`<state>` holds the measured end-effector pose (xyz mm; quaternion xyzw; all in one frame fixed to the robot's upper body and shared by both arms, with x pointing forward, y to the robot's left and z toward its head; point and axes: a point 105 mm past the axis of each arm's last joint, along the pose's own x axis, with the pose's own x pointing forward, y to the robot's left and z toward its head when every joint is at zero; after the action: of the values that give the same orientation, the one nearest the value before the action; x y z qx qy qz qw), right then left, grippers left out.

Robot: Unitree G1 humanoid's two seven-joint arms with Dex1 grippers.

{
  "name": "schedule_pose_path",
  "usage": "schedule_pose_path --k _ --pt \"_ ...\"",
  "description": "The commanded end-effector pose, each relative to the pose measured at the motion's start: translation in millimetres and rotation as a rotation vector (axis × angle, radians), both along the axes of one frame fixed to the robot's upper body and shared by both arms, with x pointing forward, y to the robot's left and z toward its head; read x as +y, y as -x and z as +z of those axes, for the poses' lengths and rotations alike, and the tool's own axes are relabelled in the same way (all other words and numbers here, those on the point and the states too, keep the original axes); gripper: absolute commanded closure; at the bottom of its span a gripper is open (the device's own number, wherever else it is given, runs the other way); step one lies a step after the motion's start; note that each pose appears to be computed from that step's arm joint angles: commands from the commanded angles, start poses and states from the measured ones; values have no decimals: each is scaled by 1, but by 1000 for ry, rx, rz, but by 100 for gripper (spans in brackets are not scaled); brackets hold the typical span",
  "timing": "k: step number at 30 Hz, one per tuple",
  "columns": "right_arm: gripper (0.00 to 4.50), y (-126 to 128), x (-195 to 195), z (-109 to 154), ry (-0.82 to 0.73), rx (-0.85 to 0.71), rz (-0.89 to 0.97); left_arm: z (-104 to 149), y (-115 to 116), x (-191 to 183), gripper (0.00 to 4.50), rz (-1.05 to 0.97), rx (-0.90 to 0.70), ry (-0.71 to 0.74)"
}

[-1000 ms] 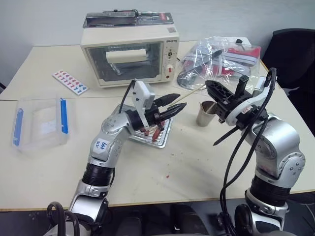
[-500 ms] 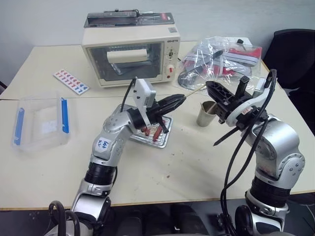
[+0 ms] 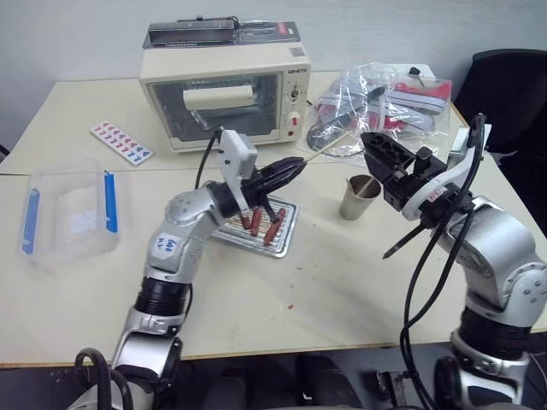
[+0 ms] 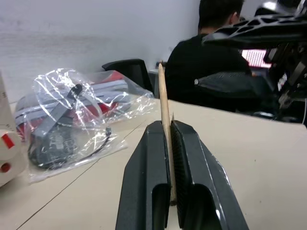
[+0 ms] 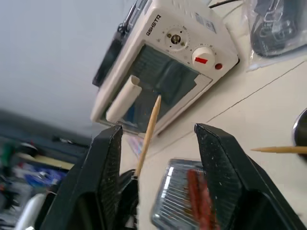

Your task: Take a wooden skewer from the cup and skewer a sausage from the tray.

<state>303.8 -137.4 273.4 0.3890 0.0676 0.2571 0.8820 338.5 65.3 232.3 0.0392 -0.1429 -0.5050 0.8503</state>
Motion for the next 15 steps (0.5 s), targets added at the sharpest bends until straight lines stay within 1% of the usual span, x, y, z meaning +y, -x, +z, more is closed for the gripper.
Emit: schedule_pose_path --k 1,2,4,6,8,11,15 --pt "213 9 19 13 260 -135 114 13 10 37 450 54 -42 -38" --pt "213 10 27 9 360 -153 150 14 13 55 450 87 -29 -59" --pt "213 10 36 0 478 -161 197 16 19 77 450 123 -11 -89" --pt "213 9 45 -24 616 -131 249 16 26 101 450 172 7 -133" --pt "213 10 51 -43 703 -104 295 16 32 118 450 210 22 -162" --pt "213 9 68 -76 770 -54 374 17 39 143 450 284 36 -200" --pt "213 1 82 -106 802 -1 398 17 43 150 450 323 36 -205"
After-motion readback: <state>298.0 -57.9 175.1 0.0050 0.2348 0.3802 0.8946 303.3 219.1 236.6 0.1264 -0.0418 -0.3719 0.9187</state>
